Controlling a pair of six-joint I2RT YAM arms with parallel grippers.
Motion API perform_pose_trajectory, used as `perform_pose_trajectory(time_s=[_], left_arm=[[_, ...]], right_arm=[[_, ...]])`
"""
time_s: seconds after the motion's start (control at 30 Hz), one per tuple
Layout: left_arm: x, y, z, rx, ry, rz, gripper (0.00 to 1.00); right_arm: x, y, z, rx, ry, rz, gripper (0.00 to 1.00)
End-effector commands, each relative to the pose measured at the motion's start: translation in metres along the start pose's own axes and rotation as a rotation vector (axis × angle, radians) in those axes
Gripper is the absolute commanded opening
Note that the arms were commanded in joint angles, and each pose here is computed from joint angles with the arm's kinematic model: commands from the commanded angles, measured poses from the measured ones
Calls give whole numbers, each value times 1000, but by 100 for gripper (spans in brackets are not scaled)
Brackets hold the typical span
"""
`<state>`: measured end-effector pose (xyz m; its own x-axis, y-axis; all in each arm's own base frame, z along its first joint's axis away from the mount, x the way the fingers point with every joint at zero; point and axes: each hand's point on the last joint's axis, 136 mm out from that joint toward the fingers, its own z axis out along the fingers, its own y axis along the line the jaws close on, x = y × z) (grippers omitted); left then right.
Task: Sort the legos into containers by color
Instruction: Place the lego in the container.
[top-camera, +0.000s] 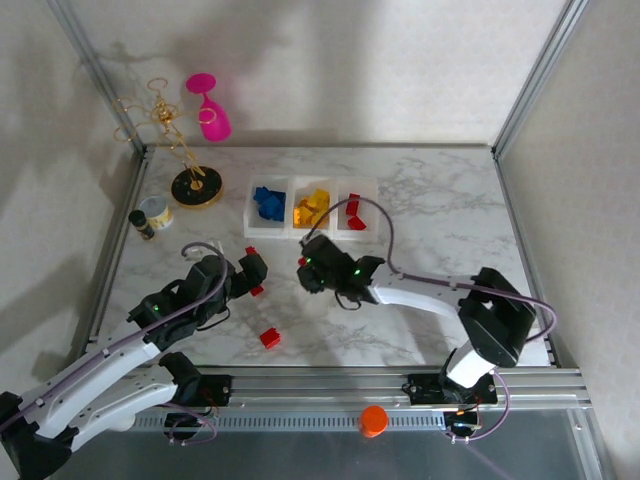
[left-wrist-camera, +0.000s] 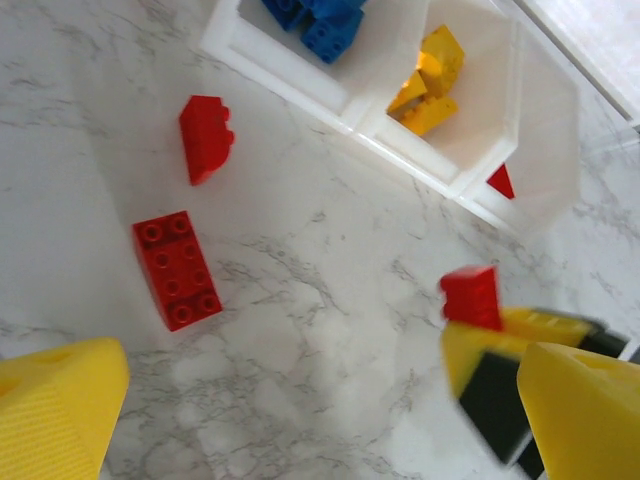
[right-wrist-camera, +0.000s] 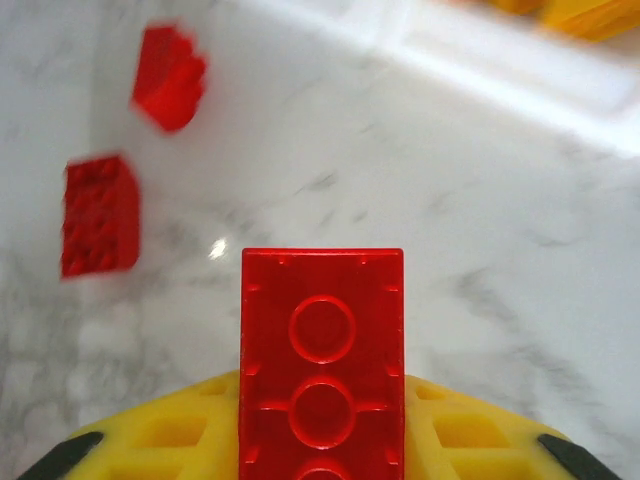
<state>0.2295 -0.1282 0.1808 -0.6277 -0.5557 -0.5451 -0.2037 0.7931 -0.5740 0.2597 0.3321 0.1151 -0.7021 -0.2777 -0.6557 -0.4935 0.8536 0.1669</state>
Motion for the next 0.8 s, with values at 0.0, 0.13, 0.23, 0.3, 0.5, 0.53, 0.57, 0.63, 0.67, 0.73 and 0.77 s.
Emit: perform_pose_trajectory(time_s=[0.0,0.13,0.23,0.3,0.5,0.53,0.57,0.63,0.67,0.73,0.77], left_arm=[[-3,-26,3,91,11,20,100],[0,-41,16,109,38,41,100],[3,-52,25,127,57,57,100],[4,-59,33,141,65,64,100],[9,-75,51,145,97,95,100],[9,-76,52,142,100,100,100],[9,-77,54,138,103,105,100],[9,-76,56,128,102,115,100],[8,-76,57,122,98,118,100],[8,-75,58,117,97,125,100],[7,-75,58,114,96,129,100]], right_arm=[[-17,-47,-14,133,-40,108,26],[-47,-103,-16,259,-85,220,26],[-68,-127,-8,298,-115,254,26],[-85,-142,0,313,-147,271,26],[-120,-166,39,330,-151,286,26],[-125,-170,45,338,-152,284,26],[-127,-174,52,348,-145,285,26],[-133,-181,63,348,-144,296,26],[-137,-183,67,347,-146,302,27],[-137,-191,76,363,-141,312,28],[-137,-194,79,368,-137,316,29]])
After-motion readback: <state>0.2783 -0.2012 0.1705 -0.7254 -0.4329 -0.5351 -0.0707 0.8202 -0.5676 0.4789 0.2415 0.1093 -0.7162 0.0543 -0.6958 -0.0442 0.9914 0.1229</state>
